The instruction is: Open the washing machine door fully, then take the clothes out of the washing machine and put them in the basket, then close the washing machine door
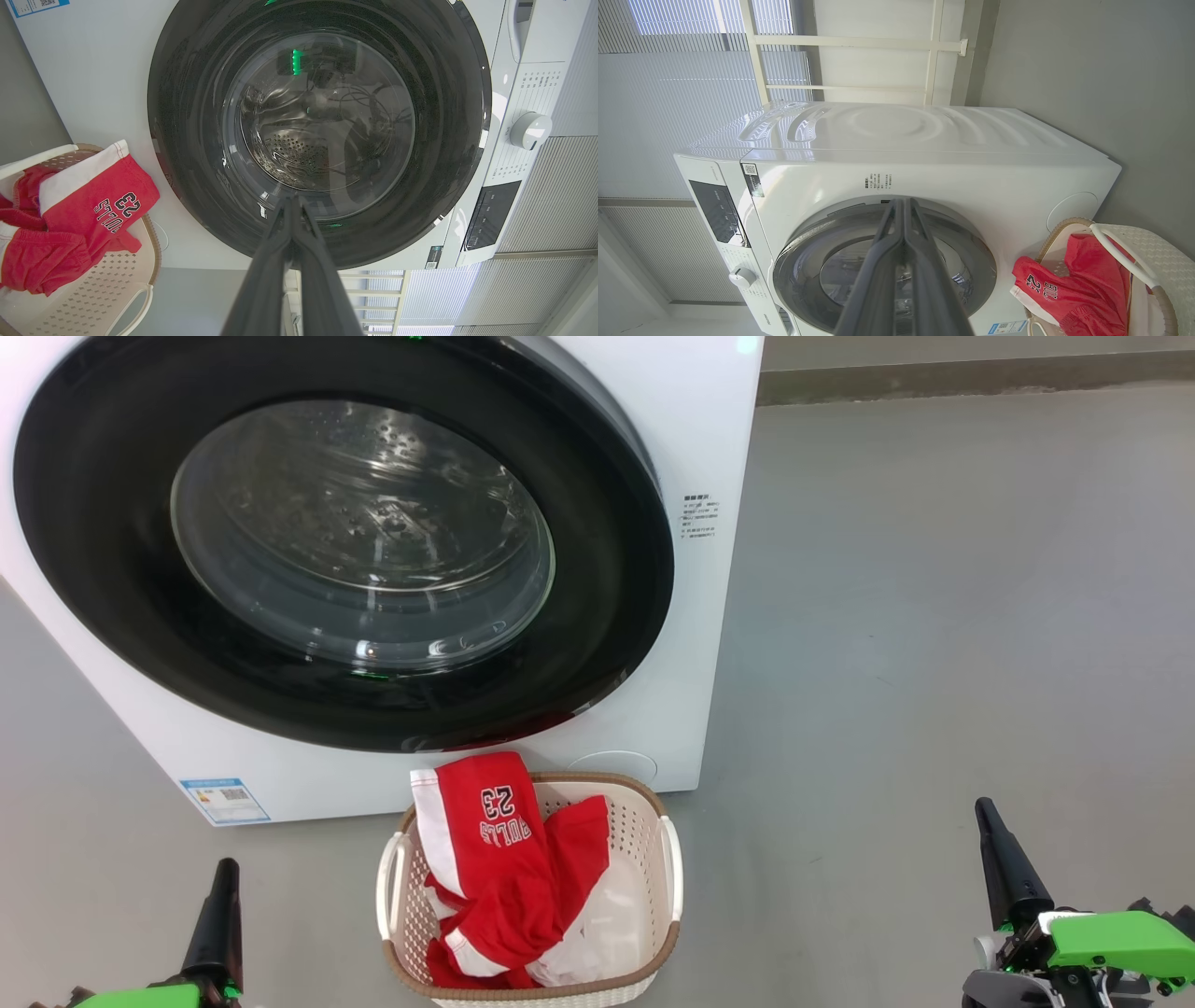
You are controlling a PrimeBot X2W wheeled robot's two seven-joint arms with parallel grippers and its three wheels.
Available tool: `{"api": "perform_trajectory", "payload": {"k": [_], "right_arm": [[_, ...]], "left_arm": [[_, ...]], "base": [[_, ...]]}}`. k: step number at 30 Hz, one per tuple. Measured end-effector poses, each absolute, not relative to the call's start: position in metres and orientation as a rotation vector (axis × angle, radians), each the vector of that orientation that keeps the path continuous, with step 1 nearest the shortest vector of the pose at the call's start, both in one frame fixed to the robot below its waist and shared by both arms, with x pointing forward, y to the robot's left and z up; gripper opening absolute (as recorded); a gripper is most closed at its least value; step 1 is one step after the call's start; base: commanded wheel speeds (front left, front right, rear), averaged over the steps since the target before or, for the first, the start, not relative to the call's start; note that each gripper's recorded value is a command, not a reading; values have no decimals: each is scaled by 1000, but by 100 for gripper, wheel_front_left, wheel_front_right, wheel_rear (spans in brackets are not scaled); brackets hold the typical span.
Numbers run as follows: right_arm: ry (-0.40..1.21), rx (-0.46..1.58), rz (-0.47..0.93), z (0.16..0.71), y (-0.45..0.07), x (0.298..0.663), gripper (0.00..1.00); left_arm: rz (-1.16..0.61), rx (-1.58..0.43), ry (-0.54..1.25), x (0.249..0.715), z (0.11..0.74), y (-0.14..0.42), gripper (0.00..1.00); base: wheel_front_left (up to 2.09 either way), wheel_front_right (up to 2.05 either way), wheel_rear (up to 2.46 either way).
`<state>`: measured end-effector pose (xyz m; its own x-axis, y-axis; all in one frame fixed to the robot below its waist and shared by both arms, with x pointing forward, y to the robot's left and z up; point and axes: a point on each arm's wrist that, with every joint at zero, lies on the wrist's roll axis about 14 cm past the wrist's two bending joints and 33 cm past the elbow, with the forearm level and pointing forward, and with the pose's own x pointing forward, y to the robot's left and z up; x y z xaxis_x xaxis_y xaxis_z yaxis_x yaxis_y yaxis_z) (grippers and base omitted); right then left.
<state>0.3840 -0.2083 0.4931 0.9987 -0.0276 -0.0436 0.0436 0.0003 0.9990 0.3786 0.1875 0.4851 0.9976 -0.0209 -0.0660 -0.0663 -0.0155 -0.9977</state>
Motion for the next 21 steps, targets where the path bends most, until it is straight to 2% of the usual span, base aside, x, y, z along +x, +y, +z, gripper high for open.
{"api": "perform_trajectory", "payload": {"k": [21], "right_arm": [[11,1572,-58,493,-208,384,0]], "left_arm": [[36,-1586,68,379,485,188,0]], "base": [[0,0,0]]}}
